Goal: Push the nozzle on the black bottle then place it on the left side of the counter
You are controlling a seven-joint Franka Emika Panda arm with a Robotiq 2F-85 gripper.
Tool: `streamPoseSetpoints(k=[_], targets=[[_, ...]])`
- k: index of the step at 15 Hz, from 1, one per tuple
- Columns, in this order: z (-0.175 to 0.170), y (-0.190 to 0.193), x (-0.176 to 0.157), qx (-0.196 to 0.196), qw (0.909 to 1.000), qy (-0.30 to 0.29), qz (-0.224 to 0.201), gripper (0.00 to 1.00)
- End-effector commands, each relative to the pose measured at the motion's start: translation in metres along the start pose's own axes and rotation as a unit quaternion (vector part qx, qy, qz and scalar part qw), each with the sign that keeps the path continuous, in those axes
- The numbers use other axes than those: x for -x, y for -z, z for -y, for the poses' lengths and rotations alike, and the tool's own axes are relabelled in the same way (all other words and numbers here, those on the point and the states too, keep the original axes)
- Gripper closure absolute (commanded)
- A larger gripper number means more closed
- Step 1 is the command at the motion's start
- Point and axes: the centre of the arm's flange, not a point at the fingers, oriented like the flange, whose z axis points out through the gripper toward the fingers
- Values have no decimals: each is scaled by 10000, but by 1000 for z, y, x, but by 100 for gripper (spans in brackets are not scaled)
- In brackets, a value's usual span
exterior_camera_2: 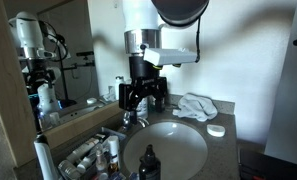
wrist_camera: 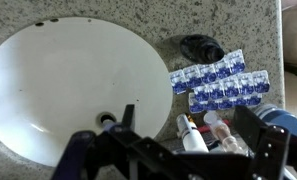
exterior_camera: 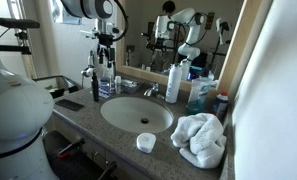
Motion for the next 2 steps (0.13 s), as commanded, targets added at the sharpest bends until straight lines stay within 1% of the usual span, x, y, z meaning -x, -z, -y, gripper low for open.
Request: streamPoseSetpoints(k=[1,2], targets=[[-12,18,-2,-121,9995,-237,-178,0],[-16,17,-4,-129,9994,-291,-164,0]])
